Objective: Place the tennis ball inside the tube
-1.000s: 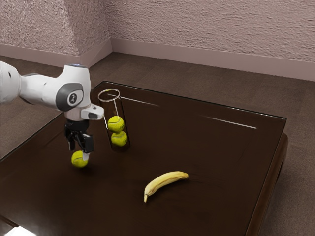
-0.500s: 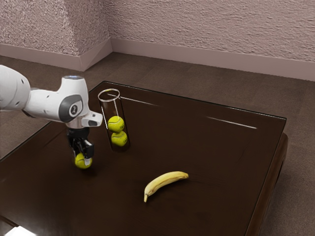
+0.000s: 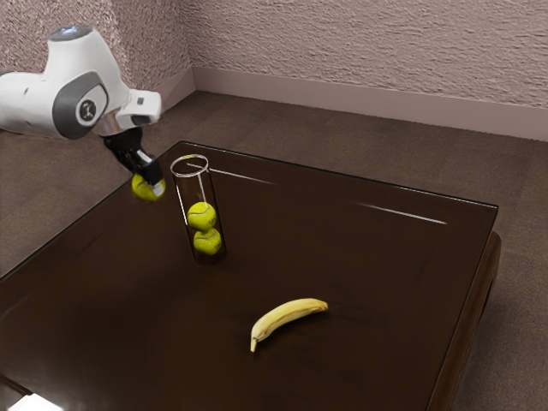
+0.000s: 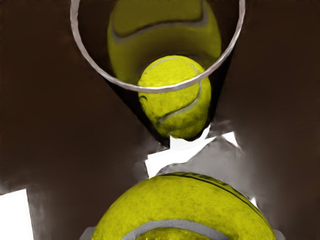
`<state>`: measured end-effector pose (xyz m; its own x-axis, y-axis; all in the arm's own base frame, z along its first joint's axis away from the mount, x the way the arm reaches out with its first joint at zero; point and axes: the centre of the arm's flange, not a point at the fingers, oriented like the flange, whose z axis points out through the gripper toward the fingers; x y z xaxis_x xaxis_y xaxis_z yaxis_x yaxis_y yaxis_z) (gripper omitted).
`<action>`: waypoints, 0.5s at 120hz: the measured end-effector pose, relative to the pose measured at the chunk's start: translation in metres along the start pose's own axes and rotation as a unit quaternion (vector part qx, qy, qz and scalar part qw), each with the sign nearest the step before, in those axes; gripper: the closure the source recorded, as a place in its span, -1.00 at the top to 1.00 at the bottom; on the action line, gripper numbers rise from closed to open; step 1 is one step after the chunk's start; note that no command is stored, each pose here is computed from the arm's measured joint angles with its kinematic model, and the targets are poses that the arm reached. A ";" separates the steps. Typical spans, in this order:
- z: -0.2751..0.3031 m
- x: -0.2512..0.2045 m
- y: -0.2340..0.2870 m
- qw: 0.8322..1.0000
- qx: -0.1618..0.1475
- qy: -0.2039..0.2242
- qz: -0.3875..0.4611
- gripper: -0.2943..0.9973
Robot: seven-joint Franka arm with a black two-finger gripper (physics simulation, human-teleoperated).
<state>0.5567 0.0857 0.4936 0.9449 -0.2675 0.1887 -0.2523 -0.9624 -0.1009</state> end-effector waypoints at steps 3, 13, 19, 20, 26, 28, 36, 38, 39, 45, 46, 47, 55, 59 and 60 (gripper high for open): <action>-0.018 0.002 0.002 1.000 0.006 0.015 0.001 -0.35; -0.074 0.005 -0.003 0.998 0.028 0.062 -0.006 -0.43; -0.096 0.011 -0.008 0.996 0.038 0.080 -0.010 -0.46; -0.097 0.014 -0.008 0.996 0.039 0.082 -0.010 -0.46; -0.097 0.030 -0.009 0.995 0.040 0.086 -0.008 -0.44; -0.095 0.035 -0.008 0.995 0.039 0.086 -0.006 -0.44; -0.080 0.050 -0.003 0.996 0.033 0.079 0.000 -0.43; -0.075 0.053 -0.001 0.997 0.031 0.076 0.001 -0.43; -0.072 0.054 0.000 0.997 0.029 0.074 0.002 -0.42; -0.061 0.060 0.006 0.997 0.024 0.067 0.006 -0.42; -0.059 0.061 0.007 0.998 0.023 0.065 0.006 -0.42; -0.057 0.062 0.008 0.998 0.022 0.064 0.007 -0.42; -0.047 0.074 0.012 0.998 0.018 0.061 0.011 -0.33; -0.045 0.077 0.012 0.998 0.017 0.061 0.012 -0.22; -0.045 0.078 0.012 0.998 0.016 0.061 0.013 -0.19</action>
<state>0.6178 0.0509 0.5509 0.9053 -0.2972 0.3036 -0.2667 -0.9538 -0.1384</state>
